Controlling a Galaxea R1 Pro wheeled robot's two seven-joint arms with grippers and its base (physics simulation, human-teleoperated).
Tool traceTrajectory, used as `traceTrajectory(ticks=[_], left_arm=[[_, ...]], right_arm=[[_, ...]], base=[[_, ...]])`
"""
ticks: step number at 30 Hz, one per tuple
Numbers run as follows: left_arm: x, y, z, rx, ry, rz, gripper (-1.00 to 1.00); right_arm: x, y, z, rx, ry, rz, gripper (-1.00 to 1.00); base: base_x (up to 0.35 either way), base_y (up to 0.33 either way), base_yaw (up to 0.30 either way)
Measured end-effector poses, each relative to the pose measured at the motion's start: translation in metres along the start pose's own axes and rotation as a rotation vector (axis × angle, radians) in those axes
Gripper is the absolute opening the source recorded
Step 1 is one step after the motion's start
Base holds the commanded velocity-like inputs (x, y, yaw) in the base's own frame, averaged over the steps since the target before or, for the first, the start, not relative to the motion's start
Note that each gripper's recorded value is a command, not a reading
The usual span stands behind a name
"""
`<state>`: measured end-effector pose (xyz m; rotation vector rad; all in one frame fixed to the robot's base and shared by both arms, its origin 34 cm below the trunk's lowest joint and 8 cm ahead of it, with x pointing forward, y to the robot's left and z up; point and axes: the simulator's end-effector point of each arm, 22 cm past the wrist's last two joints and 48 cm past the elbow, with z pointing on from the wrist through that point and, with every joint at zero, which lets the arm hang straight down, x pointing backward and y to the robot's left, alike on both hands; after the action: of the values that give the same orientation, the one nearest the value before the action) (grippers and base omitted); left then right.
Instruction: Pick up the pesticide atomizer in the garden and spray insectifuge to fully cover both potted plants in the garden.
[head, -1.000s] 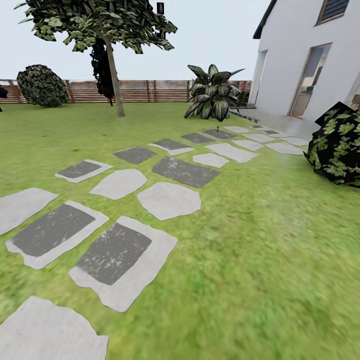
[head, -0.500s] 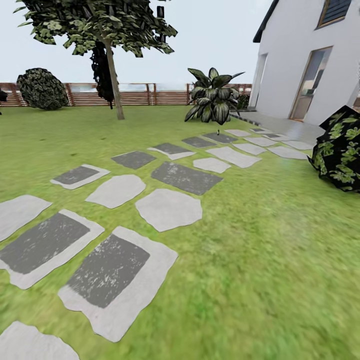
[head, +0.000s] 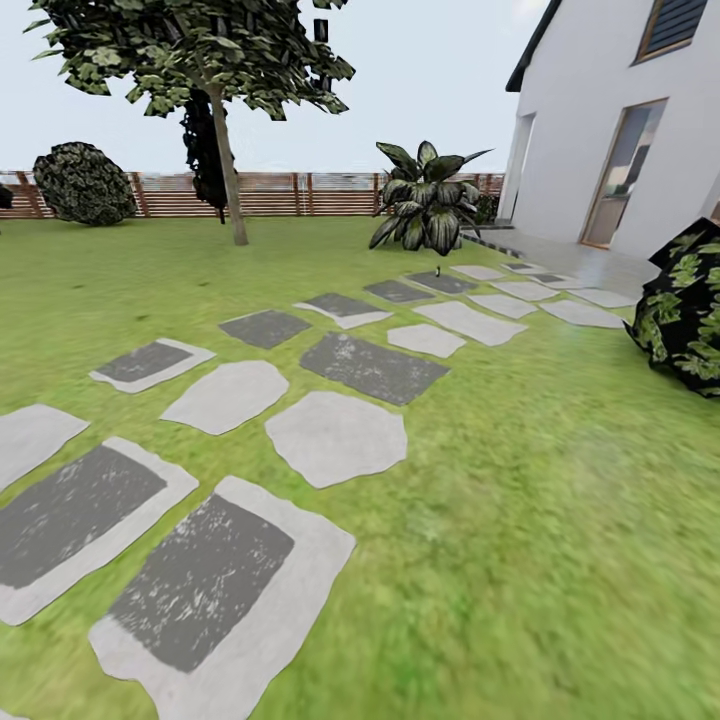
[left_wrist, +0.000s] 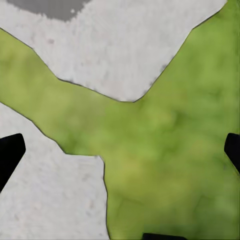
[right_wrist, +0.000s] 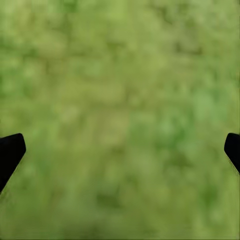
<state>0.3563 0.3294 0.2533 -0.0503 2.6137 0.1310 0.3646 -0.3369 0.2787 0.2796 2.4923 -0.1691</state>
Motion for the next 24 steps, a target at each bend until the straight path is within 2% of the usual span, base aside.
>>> traceTrajectory(ticks=[4,10,24], left_arm=[[0.0,-0.001,0.0,0.001,0.0,0.0,1.0],[0.0,-0.001,0.0,0.001,0.0,-0.001,1.0],[0.0,-0.001,0.0,0.001,0.0,-0.001,1.0]], right_arm=[[0.002,0.001,0.0,-0.005,0.004,-0.001,1.0],[0.02,0.003,-0.003,-0.014,0.042,-0.016,1.0],[0.022,0.004,-0.003,-0.015,0.046,-0.028,1.0]], base=[[0.336,0.0,0.0],[0.336,0.0,0.0],[0.336,0.0,0.0]])
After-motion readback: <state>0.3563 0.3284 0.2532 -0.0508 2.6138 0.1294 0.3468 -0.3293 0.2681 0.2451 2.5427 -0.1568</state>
